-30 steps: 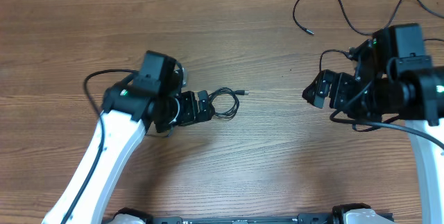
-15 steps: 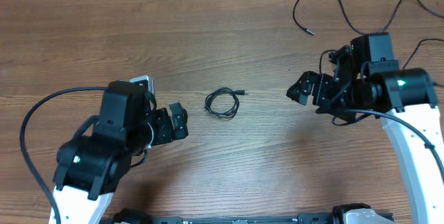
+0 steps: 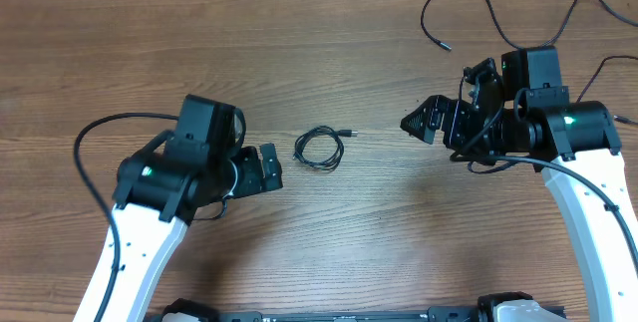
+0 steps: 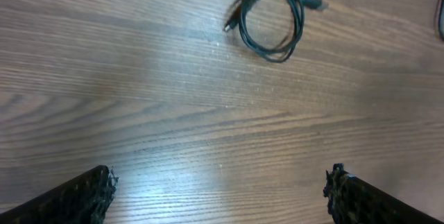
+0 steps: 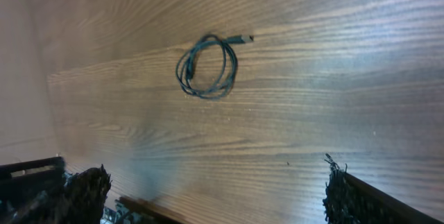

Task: Untangle cables
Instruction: 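Close both grippers in on the small coiled cable from either side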

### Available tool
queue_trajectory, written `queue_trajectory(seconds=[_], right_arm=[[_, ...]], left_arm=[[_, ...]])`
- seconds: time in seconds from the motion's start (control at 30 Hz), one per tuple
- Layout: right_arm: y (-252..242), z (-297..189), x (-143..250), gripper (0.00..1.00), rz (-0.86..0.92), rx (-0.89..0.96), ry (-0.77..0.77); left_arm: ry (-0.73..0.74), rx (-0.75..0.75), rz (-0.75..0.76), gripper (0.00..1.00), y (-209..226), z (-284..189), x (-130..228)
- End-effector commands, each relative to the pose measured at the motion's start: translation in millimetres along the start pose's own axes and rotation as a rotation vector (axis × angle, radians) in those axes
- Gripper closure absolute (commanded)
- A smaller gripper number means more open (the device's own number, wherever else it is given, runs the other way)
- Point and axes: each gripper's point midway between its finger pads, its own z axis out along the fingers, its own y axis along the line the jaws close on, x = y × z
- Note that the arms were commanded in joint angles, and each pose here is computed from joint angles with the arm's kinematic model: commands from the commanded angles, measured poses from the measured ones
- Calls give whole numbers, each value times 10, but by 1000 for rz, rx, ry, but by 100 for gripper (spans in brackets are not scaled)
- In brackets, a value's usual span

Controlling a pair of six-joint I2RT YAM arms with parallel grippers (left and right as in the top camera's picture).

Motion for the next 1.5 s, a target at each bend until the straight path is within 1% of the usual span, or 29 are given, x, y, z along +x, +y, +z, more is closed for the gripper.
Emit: queue_trajectory(seconds=[0.0, 0.23, 0.37, 0.43, 0.57, 0.67, 0.77, 0.83, 0.97, 1.07, 1.13, 1.2, 1.27, 1.33, 1.47], right_arm=[[47, 8, -9, 0, -12, -19, -7], [10, 85, 8, 0, -4, -19, 0], [-40, 212, 39, 0, 67, -17, 16], [-52, 300, 68, 0, 85, -16, 33], [10, 491, 163, 15, 70, -39, 99], [49, 682, 237, 15, 53, -27, 154], [71, 877, 301, 15, 72, -10, 202], [83, 1001, 327, 14, 69, -3, 224], [75, 1128, 379, 14, 98, 12, 258], [77, 1136, 388, 10, 95, 14, 261], [86, 1140, 374, 10, 92, 9, 256], [99, 1145, 352, 10, 86, 3, 247], [114, 1151, 327, 10, 80, -4, 238], [121, 1155, 313, 0, 77, -7, 232], [128, 1157, 304, 0, 74, -10, 229]], left_arm=[[54, 27, 21, 0, -80, 94, 20], [106, -29, -2, 0, -13, 329, -28], [102, -98, -119, 0, 76, 479, -106], [109, -114, -133, 1, 91, 576, -140], [108, -176, -134, 1, 189, 748, -219], [133, -172, -143, 1, 187, 863, -228], [174, -126, -124, 1, 106, 954, -199], [197, -72, -65, 1, 19, 995, -189], [181, -9, 8, 0, -65, 979, -264], [200, 134, 102, 0, -254, 861, -308], [210, 245, 152, 0, -399, 726, -343], [202, 311, 176, 0, -468, 583, -417], [186, 324, 177, 0, -457, 450, -509], [170, 322, 192, 0, -430, 310, -582], [140, 325, 249, 0, -455, 42, -678]])
